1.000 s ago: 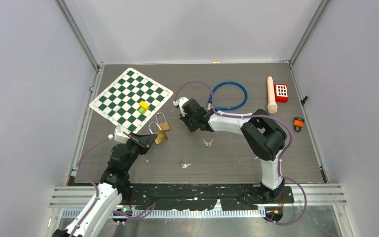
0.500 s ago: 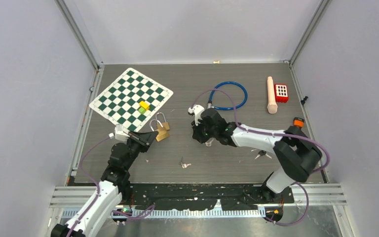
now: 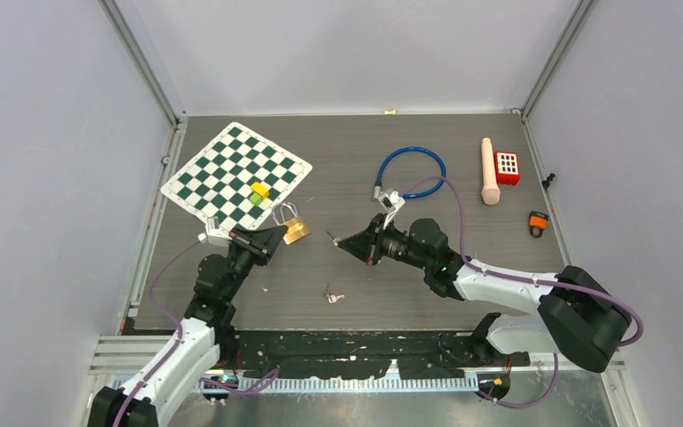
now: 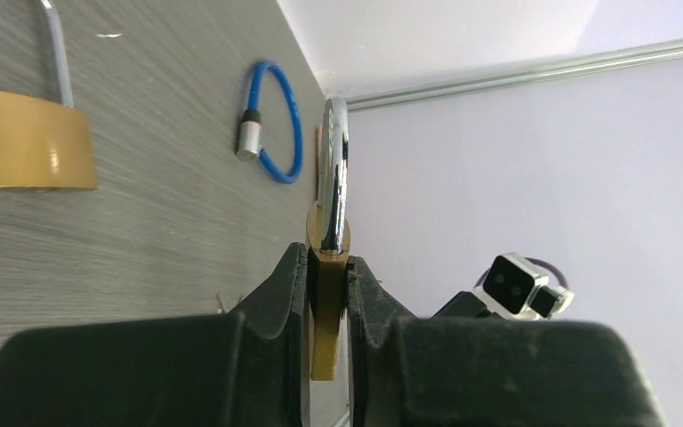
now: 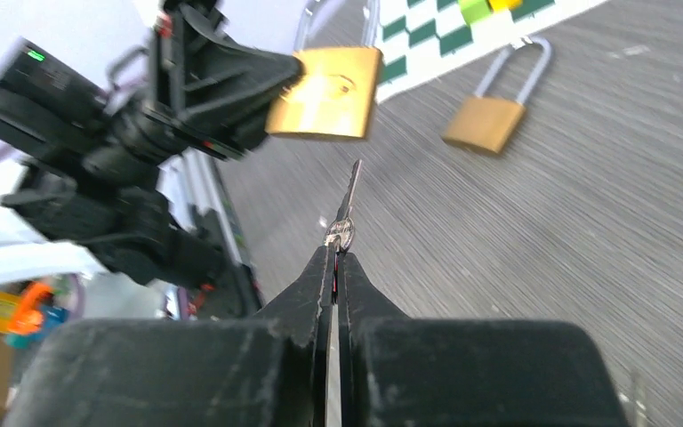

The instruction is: Unlock with the key

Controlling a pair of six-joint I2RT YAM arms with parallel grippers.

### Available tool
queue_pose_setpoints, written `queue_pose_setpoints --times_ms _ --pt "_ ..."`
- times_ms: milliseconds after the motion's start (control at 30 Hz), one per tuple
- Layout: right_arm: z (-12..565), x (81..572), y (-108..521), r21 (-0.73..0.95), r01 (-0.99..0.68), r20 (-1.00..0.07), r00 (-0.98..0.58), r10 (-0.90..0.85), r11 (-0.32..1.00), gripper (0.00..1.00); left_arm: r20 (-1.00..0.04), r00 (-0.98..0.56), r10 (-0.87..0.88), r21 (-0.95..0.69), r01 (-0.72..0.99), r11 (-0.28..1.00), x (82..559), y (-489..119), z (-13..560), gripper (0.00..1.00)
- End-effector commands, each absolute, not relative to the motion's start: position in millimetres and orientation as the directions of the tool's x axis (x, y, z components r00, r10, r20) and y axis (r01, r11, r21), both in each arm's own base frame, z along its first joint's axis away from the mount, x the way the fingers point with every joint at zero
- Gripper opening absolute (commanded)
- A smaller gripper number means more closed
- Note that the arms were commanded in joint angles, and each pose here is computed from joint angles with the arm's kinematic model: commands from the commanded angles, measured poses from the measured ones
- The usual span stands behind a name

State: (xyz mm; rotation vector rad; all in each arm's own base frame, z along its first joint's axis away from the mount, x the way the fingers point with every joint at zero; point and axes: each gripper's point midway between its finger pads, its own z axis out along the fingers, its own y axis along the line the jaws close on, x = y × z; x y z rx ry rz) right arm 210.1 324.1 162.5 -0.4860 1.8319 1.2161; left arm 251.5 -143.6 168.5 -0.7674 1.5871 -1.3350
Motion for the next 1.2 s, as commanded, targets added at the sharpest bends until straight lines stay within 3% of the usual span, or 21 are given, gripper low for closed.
queue_pose_setpoints --times_ms 0,367,1167 --pt "247 200 337 0.616 -0.760 -0.762 -0.507 0.403 0.208 0.05 -0.184 -0.361 -0.914 -0.924 0.382 0.036 245 -144 283 0.00" --pt "288 206 362 0.585 -0.798 -0.738 -0.448 0.504 0.147 0.05 -0.053 -0.362 -0.931 -0.902 0.417 -0.111 243 -135 331 0.00" --pt "283 210 392 0.585 -0.792 -0.762 -0.461 0.454 0.177 0.05 -0.034 -0.383 -0.923 -0.876 0.457 -0.157 235 -137 354 0.00"
